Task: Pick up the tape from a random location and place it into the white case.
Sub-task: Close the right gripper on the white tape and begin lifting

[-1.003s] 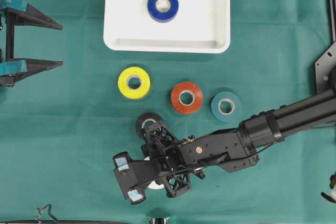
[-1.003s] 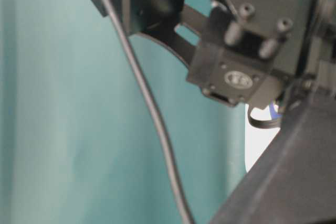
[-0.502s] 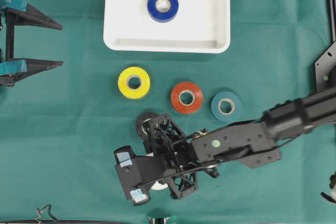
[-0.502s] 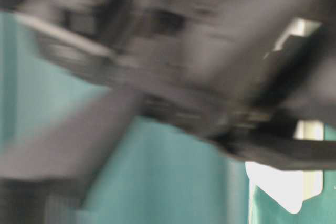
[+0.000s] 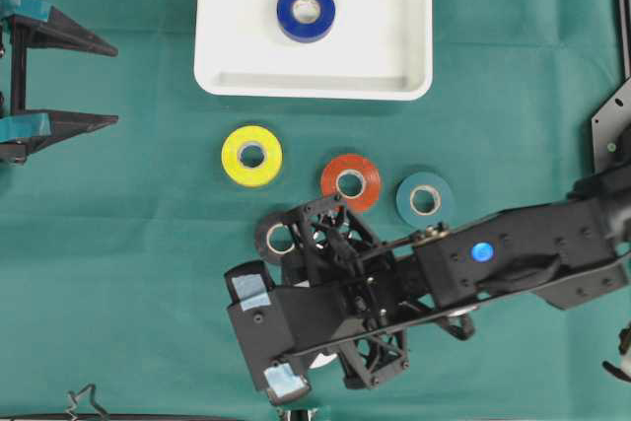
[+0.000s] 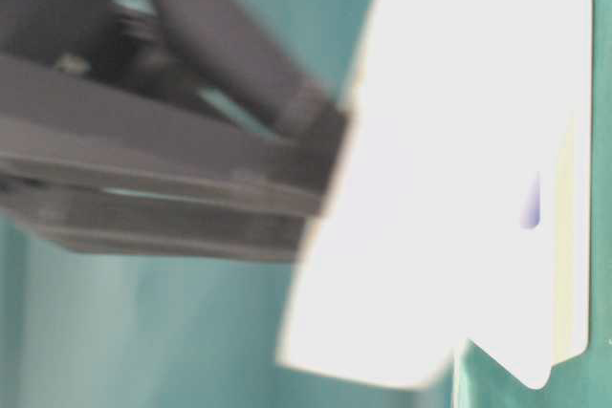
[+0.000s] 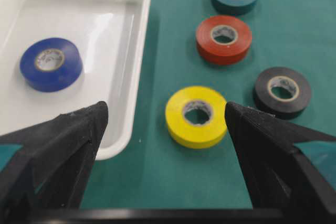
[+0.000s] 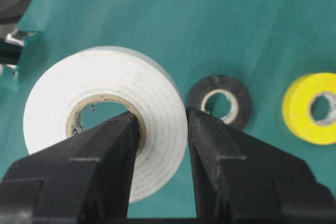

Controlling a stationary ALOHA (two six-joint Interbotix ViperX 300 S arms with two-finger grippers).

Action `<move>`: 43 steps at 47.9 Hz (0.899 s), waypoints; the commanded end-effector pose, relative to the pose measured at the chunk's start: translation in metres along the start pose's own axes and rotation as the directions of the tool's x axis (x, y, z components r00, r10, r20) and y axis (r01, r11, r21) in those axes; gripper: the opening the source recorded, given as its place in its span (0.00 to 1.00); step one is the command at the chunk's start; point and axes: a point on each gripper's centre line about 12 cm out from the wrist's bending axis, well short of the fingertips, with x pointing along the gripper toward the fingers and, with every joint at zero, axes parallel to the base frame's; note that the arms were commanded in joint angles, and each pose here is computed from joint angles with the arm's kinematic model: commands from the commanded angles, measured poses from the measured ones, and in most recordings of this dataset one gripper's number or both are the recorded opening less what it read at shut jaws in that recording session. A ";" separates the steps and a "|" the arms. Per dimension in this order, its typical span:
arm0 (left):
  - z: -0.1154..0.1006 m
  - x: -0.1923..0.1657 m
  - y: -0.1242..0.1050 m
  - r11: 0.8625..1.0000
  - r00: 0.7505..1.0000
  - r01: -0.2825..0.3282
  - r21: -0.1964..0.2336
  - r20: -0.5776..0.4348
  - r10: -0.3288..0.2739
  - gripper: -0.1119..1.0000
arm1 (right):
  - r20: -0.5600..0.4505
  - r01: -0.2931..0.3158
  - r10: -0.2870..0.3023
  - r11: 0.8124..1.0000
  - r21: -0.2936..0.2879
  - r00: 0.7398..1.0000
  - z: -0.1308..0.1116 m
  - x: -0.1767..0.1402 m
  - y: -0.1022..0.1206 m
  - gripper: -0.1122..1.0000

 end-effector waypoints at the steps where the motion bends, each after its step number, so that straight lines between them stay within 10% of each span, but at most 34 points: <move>1: 0.006 0.000 0.000 1.000 1.000 0.001 0.002 0.017 -0.001 0.98 | 0.070 -0.004 0.004 1.000 0.011 0.998 0.014 -0.042 -0.003 0.37; 43: 0.006 0.000 0.000 1.000 1.000 0.001 0.002 0.017 -0.001 0.98 | 0.048 0.013 -0.013 1.000 0.010 0.999 0.018 -0.076 -0.005 0.37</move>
